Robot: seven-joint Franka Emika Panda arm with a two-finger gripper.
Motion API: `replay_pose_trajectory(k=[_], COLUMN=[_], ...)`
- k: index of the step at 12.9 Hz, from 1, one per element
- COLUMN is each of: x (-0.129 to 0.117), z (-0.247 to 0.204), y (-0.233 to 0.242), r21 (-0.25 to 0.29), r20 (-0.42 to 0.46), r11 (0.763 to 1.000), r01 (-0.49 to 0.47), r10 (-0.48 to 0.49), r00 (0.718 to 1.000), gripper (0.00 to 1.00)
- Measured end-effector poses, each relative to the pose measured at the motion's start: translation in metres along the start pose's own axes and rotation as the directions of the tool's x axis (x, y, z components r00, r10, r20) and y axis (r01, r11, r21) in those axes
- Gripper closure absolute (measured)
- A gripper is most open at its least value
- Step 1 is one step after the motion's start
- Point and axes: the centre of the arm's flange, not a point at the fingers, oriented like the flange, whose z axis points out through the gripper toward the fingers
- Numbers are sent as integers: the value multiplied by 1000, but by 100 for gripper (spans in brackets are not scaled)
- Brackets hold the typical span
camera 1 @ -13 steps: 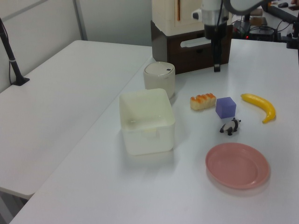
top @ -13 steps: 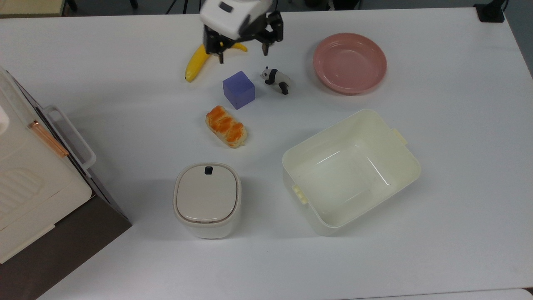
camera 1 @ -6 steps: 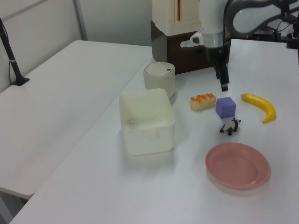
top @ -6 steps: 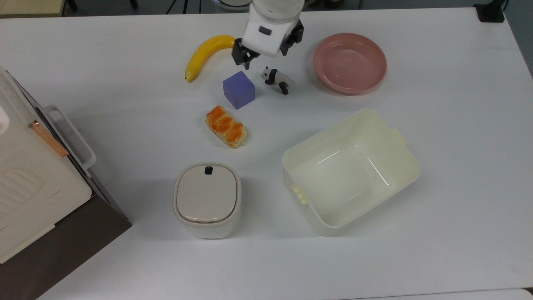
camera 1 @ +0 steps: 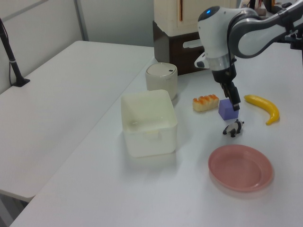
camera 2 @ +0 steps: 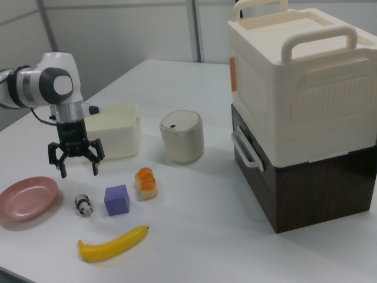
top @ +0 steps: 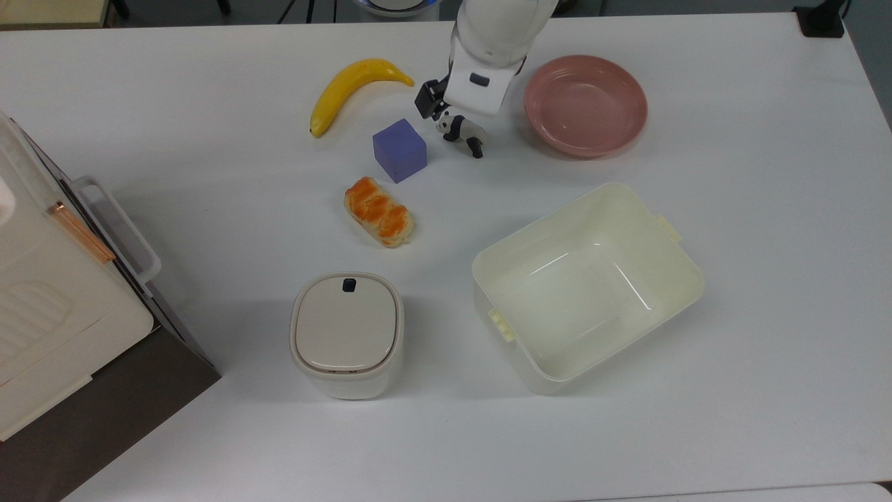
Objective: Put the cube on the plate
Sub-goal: 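Lower the gripper onto the purple cube and close on it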
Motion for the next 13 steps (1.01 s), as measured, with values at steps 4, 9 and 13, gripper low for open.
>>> replay_pose_trajectory(k=[4, 9, 13], x=[16, 25, 32], z=[28, 53, 62], y=[-16, -33, -32], r21=[-13, -65, -69], r20=[47, 107, 102], r11=[999, 993, 992], r01=[44, 103, 108], r10=[-43, -95, -100], r00=[998, 990, 990], gripper=[0, 0, 0])
